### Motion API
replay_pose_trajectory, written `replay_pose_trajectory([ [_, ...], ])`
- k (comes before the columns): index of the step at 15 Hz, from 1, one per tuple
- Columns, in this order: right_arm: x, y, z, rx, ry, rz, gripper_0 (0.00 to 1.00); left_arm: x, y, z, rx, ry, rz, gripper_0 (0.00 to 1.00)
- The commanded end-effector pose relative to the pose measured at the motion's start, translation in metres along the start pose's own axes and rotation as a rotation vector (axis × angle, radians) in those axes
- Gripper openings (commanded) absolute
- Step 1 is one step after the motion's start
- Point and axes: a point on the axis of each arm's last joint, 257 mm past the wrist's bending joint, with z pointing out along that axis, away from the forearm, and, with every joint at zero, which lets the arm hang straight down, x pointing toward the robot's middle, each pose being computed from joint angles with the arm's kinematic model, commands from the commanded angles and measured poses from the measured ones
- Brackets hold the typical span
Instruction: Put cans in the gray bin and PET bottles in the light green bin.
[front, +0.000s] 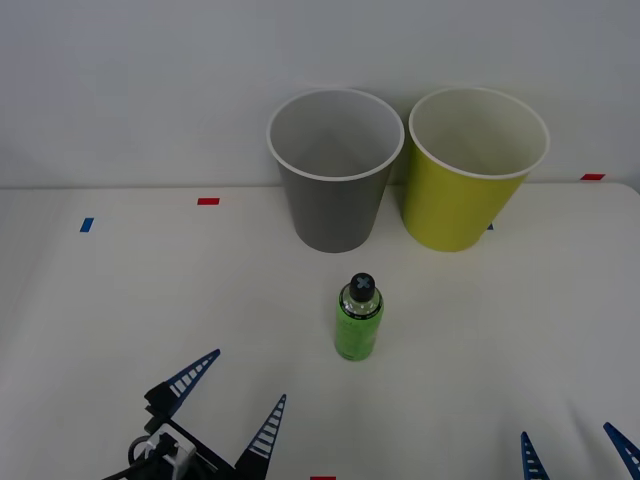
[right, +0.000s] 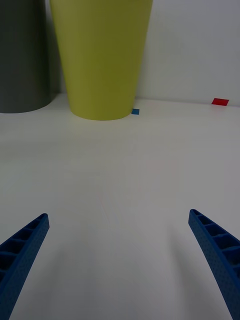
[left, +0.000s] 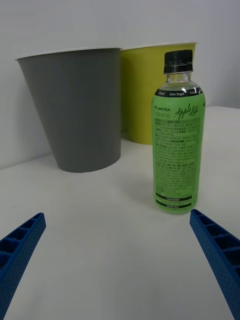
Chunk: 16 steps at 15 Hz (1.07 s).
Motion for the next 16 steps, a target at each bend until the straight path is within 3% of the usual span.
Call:
replay_pose_trajectory([
  [1,0.000,0.000,0.000,0.000,0.000,0.000,0.97,-0.010,-0.021,0.023,0.061,-0.038,-0.026,1.00],
  [7,0.000,0.000,0.000,0.000,0.000,0.000,0.97,-0.014,-0.037,0.059,0.098,-0.022,-0.055,1.00],
  [11,0.000,0.000,0.000,0.000,0.000,0.000,0.97,-0.021,-0.048,0.085,0.090,-0.019,-0.086,1.00],
  [16,0.000,0.000,0.000,0.000,0.000,0.000,0.97,-0.026,-0.058,0.103,0.112,-0.010,-0.087,1.00],
])
